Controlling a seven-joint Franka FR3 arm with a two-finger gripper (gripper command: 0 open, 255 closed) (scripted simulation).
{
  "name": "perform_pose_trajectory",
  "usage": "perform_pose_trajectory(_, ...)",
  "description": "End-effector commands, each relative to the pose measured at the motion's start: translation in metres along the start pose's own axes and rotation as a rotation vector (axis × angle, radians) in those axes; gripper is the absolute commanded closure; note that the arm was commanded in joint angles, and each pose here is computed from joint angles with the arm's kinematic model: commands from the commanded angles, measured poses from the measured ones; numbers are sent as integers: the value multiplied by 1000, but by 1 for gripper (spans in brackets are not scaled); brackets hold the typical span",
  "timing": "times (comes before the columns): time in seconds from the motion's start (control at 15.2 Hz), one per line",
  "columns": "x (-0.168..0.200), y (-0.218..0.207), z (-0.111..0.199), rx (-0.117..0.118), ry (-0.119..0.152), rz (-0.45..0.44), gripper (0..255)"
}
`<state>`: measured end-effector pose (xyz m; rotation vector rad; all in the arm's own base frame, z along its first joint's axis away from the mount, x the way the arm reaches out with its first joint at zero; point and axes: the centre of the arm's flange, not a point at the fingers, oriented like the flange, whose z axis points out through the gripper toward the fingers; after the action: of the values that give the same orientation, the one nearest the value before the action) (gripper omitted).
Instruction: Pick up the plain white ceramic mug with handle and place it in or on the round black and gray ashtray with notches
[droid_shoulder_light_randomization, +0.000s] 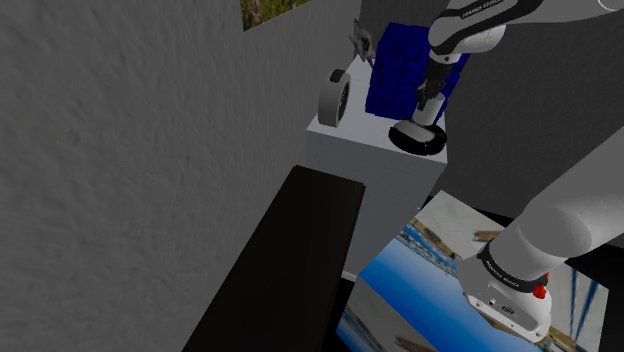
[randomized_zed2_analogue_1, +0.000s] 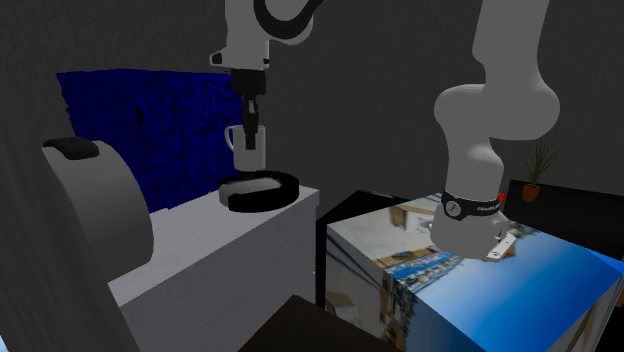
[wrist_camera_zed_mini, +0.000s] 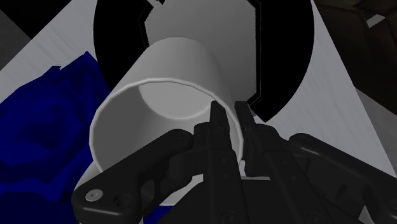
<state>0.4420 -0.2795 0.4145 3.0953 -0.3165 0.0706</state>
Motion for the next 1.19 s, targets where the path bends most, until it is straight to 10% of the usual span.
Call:
perform_pose_trajectory(0.0, 0, -1, 10, 0, 1, 0, 255)
perform_pose_trajectory(0.53, 0, -1, 14, 0, 1, 0, 255)
perform_pose_trajectory(0.59, 0, -1, 14, 0, 1, 0, 0)
perform_pose_trajectory(1.12, 0, -1, -25, 0, 1, 0, 0)
